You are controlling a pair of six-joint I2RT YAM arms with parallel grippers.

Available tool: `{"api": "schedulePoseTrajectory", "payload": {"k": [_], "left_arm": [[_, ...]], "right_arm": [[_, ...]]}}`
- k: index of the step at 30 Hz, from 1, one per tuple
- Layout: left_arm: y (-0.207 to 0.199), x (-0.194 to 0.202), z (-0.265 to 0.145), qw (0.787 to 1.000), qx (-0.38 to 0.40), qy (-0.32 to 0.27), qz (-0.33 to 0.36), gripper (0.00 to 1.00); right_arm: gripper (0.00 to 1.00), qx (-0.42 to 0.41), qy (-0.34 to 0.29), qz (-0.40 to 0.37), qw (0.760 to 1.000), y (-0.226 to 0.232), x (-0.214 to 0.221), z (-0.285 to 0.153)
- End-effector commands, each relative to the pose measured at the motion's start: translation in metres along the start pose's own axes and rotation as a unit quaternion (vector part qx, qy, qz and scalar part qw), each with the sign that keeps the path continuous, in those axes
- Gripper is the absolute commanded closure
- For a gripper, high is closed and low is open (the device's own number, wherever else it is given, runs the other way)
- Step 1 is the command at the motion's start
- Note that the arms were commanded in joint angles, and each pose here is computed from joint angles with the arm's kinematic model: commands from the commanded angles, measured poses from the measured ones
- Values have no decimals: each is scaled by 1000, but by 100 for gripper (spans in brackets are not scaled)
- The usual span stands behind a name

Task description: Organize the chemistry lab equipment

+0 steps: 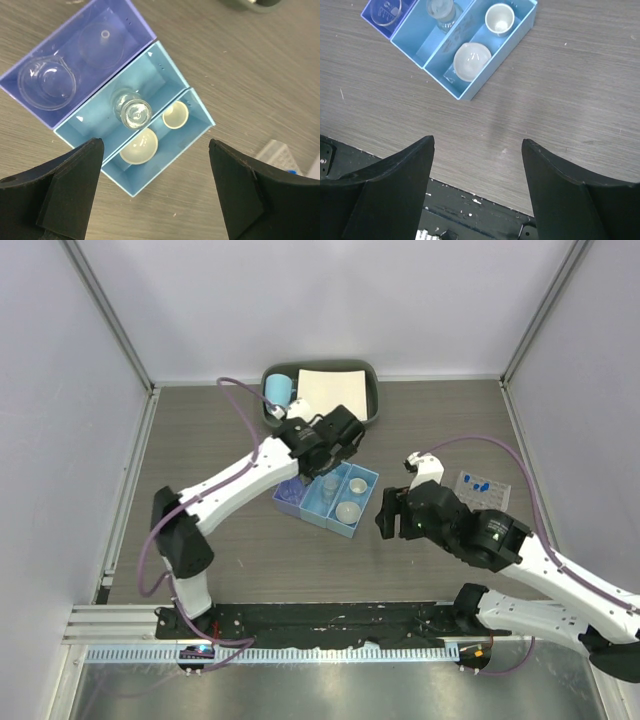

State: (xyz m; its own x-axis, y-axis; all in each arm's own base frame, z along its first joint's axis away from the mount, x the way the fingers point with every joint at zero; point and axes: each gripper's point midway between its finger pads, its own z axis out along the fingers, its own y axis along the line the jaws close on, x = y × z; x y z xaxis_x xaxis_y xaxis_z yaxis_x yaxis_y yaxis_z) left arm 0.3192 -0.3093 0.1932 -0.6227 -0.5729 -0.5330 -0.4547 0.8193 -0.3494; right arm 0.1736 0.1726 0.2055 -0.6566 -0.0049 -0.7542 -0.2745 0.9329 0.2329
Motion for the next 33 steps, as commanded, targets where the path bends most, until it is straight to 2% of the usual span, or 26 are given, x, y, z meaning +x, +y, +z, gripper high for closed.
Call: {"api": "schedulePoseTrajectory", "payload": {"k": [1,7,9,13,16,20,22,28,33], "left_arm": [[2,-31,-39,996,50,-34,62,8],[28,-41,-52,985,47,-46,157,0],[32,-38,-51,976,61,-45,205,0],[53,-57,-68,965,60,-72,247,0],[68,-65,-73,956,52,-81,276,0],[83,-77,-88,947,68,-97,300,0],[84,-84,-95,945,82,-114,295,0],[101,-111,-132,936,139,-180,269,0],[127,-132,-152,924,145,-232,266,0]], "right_arm": [[19,11,-33,6,999,8,-29,-2],[7,55,-36,-8,998,10,-40,21],[6,69,-42,-16,997,9,-47,25],[5,114,-44,-29,992,7,-60,35],[4,131,-45,-11,990,12,-72,36],[4,193,-59,4,980,7,-88,41],[4,231,-95,18,968,-4,-104,35],[1,254,-130,-9,958,-11,-123,29],[0,235,-159,-10,959,-5,-140,22]]}}
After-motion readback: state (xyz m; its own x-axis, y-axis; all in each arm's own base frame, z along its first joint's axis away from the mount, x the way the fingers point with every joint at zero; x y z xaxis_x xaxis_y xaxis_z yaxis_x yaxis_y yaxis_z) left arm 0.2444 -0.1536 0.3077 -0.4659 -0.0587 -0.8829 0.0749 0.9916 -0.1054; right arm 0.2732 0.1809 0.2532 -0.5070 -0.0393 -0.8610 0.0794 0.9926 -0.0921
